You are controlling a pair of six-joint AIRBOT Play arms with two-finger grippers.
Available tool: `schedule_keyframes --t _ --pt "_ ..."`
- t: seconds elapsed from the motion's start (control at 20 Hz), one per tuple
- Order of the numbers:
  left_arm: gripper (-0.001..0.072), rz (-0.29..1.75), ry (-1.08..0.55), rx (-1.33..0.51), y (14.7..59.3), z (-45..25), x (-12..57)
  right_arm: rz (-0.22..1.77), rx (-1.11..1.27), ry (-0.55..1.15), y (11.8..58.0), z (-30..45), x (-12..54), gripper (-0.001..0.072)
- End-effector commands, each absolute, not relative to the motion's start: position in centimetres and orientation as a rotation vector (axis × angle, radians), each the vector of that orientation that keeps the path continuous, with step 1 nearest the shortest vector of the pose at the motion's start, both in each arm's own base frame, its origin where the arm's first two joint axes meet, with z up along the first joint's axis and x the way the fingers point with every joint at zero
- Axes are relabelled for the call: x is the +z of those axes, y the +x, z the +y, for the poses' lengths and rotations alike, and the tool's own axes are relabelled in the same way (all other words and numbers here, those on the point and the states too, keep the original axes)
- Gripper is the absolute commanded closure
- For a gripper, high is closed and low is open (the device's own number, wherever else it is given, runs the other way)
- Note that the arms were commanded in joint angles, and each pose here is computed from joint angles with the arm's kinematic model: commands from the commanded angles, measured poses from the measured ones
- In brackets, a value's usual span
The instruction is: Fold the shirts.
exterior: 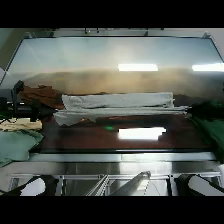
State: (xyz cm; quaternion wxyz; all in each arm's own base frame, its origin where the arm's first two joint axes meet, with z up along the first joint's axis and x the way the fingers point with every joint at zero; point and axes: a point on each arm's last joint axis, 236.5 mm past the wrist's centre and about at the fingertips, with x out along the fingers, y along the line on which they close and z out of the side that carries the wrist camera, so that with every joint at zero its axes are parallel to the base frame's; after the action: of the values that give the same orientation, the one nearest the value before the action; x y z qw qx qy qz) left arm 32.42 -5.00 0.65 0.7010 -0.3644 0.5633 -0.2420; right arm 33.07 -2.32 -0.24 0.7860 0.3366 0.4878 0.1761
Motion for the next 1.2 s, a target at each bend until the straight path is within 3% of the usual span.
schedule_keyframes --t 0.0,0.35,0.75,0.8,0.85,0.9,0.95,1.0,1.05,1.1,1.15 --pt "0.0684 1.288 -0.787 -0.570 35.4 -5.8 -0.4 0.989 0.310 0.672 36.2 -2.4 -1.3 0.0695" --pt "0.0685 1.287 -0.737 -0.592 44.9 -6.2 -1.3 1.035 0.186 0.588 40.4 -1.1 -9.1 0.0695" --pt "0.0687 1.448 -0.803 -0.640 45.9 -7.4 -7.4 0.956 0.183 0.573 42.8 -0.7 -10.3 0.0685" --pt "0.0683 1.463 -0.811 -0.647 45.7 -7.5 -7.6 0.964 0.201 0.581 42.6 -0.3 -10.2 0.0573" --pt "0.0589 1.465 -0.818 -0.654 45.5 -7.3 -7.4 0.973 0.226 0.591 42.3 0.1 -10.0 0.0361" --pt "0.0317 1.458 -0.823 -0.659 45.5 -7.2 -6.9 0.984 0.260 0.591 41.8 0.5 -9.5 0.0310" --pt "0.0055 1.440 -0.825 -0.653 45.7 -6.8 -6.4 0.991 0.292 0.576 41.3 0.5 -8.7 0.0310" --pt "-0.0009 1.420 -0.823 -0.642 46.0 -6.3 -5.7 0.996 0.302 0.559 41.1 0.0 -7.9 0.0310" --pt "-0.0009 1.395 -0.820 -0.631 46.2 -5.6 -4.9 1.006 0.261 0.547 41.1 -1.6 -7.4 0.0287" --pt "-0.0008 1.369 -0.817 -0.619 46.4 -4.7 -4.0 1.015 0.215 0.548 41.3 -3.1 -7.1 0.0181" --pt "-0.0008 1.345 -0.814 -0.608 46.6 -4.0 -3.1 1.020 0.183 0.547 41.5 -4.2 -6.9 0.0121"
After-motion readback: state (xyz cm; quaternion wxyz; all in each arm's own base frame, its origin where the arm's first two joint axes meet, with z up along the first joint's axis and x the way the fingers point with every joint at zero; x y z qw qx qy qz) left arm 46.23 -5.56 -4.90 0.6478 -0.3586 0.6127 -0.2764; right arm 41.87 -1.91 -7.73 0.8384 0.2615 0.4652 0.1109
